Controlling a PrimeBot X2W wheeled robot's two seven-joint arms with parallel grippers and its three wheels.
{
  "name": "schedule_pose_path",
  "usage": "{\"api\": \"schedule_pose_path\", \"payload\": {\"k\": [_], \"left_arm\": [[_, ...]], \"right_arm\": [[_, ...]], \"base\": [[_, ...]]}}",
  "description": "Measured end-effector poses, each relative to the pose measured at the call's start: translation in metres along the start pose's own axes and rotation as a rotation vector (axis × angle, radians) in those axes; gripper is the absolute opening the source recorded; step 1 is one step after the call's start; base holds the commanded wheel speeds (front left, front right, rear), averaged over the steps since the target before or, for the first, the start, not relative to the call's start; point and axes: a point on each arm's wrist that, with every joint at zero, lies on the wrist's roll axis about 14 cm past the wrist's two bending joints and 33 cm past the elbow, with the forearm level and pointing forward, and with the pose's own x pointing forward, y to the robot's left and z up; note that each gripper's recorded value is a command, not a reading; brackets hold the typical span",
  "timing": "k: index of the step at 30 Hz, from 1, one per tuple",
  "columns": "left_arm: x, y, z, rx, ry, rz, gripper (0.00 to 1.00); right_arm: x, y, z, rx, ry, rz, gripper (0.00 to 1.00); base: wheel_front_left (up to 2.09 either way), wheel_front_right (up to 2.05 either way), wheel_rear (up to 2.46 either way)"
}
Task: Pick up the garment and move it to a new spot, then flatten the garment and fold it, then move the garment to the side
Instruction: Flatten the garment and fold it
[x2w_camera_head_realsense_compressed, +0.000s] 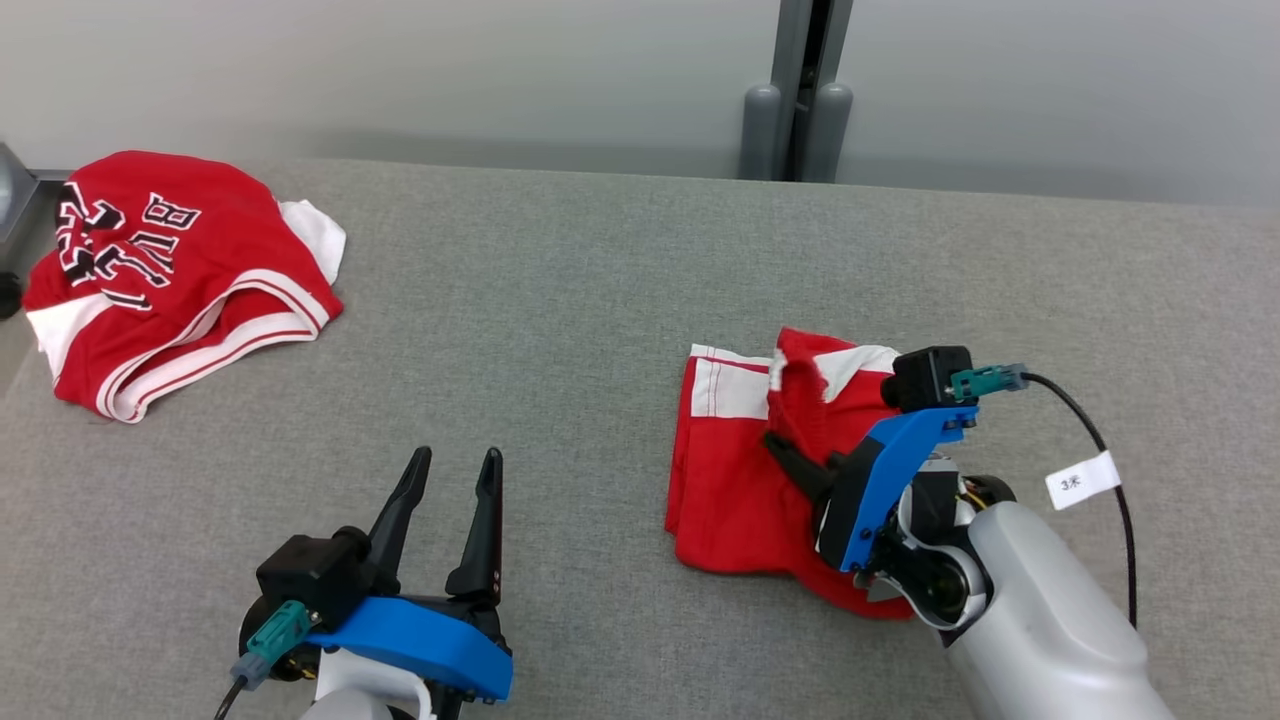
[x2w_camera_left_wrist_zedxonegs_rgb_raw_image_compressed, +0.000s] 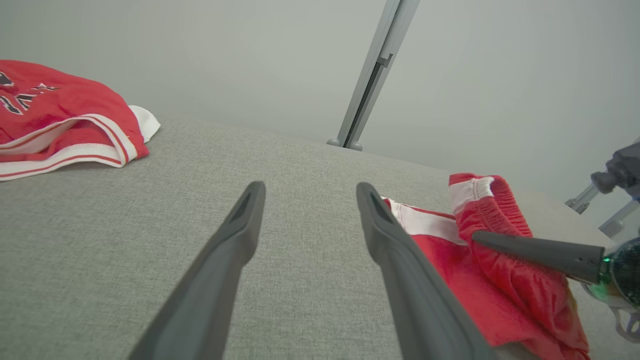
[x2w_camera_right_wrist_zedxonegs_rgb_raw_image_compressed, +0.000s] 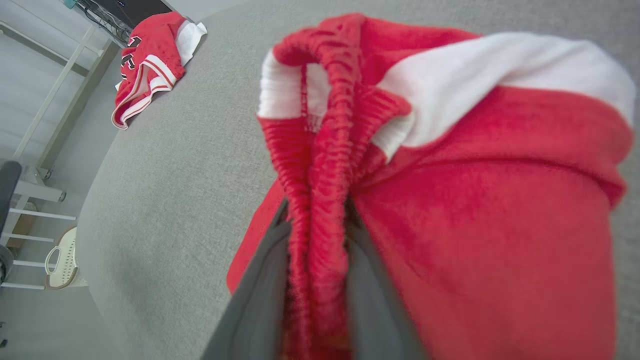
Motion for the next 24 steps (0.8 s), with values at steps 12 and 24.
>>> {"api": "schedule_pose_path", "payload": {"k": [12, 24], "left_arm": [[0.003, -0.003, -0.002, -0.004, 0.001, -0.01, 1.0], [0.016, -0.024, 0.012, 0.005, -0.054, -0.06, 1.0]], "right_arm": [[0.013, 0.031, 0.017, 0.018, -0.108, 0.096, 1.0], [-0.033, -0.038, 0.074, -0.286, -0.45, -0.164, 1.0]], "base": [[0.0, 0.0, 0.0], [0.0, 0.0, 0.0]]}}
